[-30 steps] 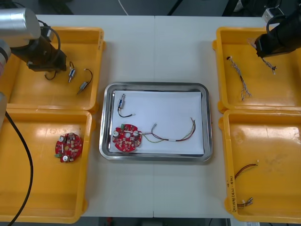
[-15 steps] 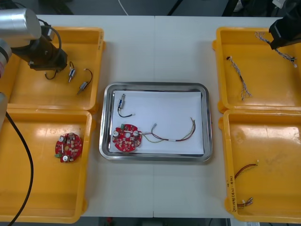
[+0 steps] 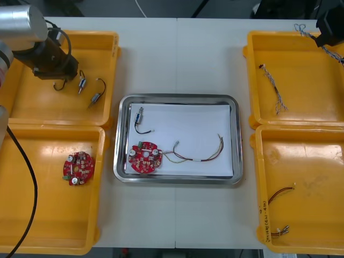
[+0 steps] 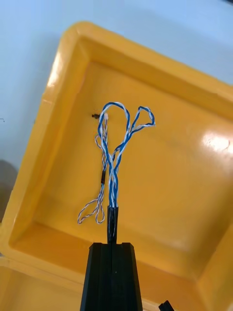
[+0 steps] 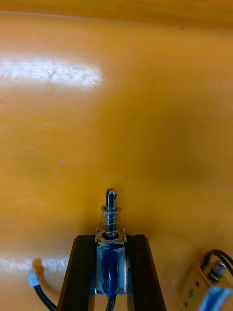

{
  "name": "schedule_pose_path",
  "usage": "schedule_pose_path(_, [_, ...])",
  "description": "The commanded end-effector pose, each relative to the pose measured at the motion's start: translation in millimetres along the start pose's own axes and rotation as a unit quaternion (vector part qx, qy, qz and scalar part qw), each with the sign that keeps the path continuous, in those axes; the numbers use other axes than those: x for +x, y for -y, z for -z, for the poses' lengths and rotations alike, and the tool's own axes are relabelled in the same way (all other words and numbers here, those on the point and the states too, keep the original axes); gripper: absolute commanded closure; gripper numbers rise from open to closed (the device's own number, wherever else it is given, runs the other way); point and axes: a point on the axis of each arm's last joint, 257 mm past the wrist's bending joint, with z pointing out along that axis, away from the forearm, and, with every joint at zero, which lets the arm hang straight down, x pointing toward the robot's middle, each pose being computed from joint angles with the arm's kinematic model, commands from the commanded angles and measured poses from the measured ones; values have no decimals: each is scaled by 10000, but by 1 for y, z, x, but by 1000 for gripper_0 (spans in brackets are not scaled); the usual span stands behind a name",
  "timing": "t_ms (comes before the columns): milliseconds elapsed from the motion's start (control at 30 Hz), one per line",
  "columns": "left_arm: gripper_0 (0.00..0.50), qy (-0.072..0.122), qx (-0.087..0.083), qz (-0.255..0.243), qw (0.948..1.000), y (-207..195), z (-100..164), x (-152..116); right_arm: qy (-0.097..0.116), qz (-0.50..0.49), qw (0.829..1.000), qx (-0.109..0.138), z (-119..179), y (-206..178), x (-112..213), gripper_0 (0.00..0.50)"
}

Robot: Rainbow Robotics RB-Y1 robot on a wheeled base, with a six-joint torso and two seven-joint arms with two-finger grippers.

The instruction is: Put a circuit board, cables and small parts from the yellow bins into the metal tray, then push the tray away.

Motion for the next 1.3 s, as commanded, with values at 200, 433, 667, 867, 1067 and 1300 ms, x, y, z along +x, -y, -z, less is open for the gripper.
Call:
schedule_pose_path(200, [498, 57, -197, -1016, 9946, 2, 70, -36, 389, 851, 9953, 264, 21, -35, -10, 500])
schedule_pose_path(433, [498, -126, -315, -1192, 9923, 11, 101, -33, 495, 1881, 9808, -163, 21, -110, -17, 500])
schedule_pose_path(667, [499, -200, -259, -1133, 9930, 29, 123, -25, 524, 2874, 9545, -598, 23, -181, -8, 500])
schedule_pose_path(867, [499, -239, -262, -1129, 9930, 46, 141, -11, 303, 3563, 9302, -826, 14, -224, 13, 500])
schedule_pose_path(1067, [498, -271, -243, -1078, 9935, 67, 155, 6, 84, 4049, 9098, -907, -4, -252, 31, 500])
schedule_pose_path(1300, [499, -202, -47, -891, 9958, 94, 165, 12, 425, 4455, 8904, -836, -33, -294, 24, 500])
